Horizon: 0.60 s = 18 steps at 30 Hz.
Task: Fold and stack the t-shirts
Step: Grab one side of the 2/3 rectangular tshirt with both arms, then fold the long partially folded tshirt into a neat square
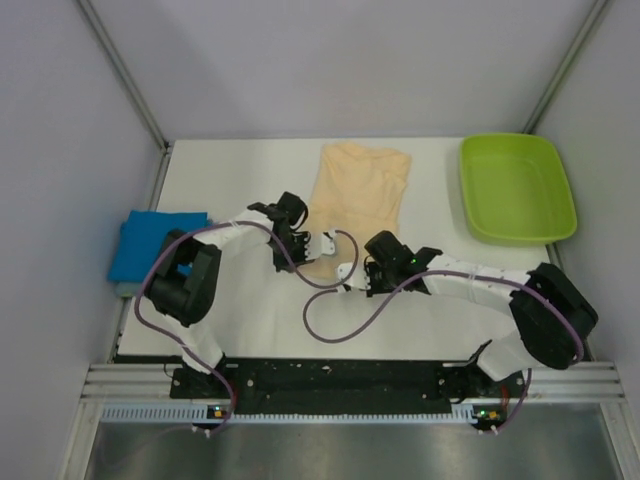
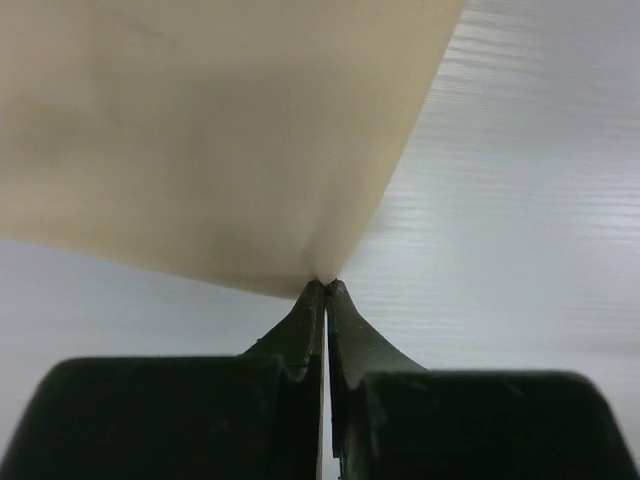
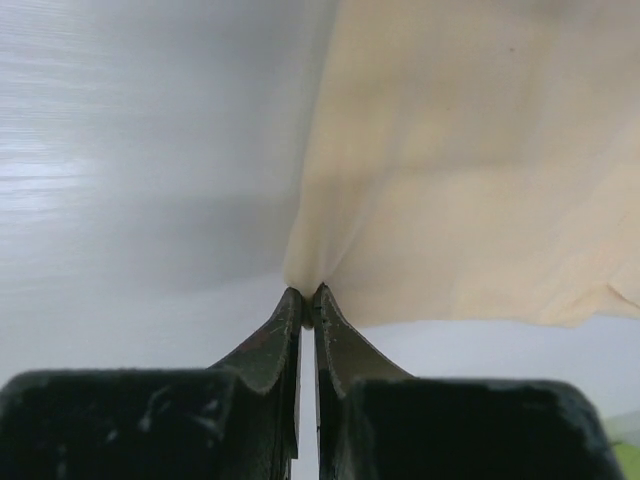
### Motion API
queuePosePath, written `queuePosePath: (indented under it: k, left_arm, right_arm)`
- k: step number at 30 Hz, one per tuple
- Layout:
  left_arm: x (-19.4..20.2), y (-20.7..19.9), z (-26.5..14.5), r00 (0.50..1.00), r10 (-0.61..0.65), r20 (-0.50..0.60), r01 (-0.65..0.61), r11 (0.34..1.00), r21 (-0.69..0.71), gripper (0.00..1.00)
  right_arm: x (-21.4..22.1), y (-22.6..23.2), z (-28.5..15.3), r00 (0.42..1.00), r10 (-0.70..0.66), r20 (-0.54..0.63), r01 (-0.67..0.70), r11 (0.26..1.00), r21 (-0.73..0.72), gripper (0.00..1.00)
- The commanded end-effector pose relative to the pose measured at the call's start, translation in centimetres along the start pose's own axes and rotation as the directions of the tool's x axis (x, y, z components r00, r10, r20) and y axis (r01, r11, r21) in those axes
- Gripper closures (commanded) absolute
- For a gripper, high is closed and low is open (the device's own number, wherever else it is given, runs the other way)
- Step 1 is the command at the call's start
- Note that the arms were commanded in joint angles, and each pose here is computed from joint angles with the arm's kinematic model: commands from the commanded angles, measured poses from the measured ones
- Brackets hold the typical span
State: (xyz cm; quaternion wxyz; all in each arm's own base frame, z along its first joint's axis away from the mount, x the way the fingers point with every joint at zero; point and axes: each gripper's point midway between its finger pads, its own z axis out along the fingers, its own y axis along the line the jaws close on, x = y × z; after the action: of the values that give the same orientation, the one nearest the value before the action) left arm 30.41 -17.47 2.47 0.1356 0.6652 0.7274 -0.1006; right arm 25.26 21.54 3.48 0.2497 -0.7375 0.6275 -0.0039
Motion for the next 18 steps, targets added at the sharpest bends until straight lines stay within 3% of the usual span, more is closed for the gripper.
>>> queuePosePath:
  k: [1, 7, 11, 15, 18]
  left_arm:
    - [0.8, -6.2, -2.0, 0.999, -0.050, -0.008, 0.051, 0.992, 0.116, 1.00]
    - [1.5, -11.3, -5.6, 0.996, -0.093, 0.014, 0.089, 0.979, 0.186, 1.00]
    - [0.2, -14.1, -9.7, 0.992, -0.063, 0.106, 0.040, 0.978, 0.204, 1.00]
    - [-1.7, -14.3, -13.3, 0.981, -0.076, 0.180, 0.046, 0.985, 0.167, 1.00]
    - [-3.3, -11.9, -14.9, 0.972, -0.105, 0.209, 0.092, 0.993, 0.070, 1.00]
  right_arm:
    - [-1.5, 3.2, -3.7, 0.998, 0.035, 0.051, -0.032, 0.998, -0.054, 1.00]
    - [-2.8, 6.8, -8.5, 0.991, 0.054, 0.123, -0.039, 0.992, -0.124, 1.00]
    - [-4.2, 7.8, -12.8, 0.972, 0.109, 0.208, -0.079, 0.986, -0.145, 1.00]
    - [-6.3, 6.9, -16.3, 0.936, 0.162, 0.312, -0.128, 0.984, -0.128, 1.00]
    - [-7.1, 4.8, -17.4, 0.916, 0.181, 0.358, -0.161, 0.983, -0.086, 1.00]
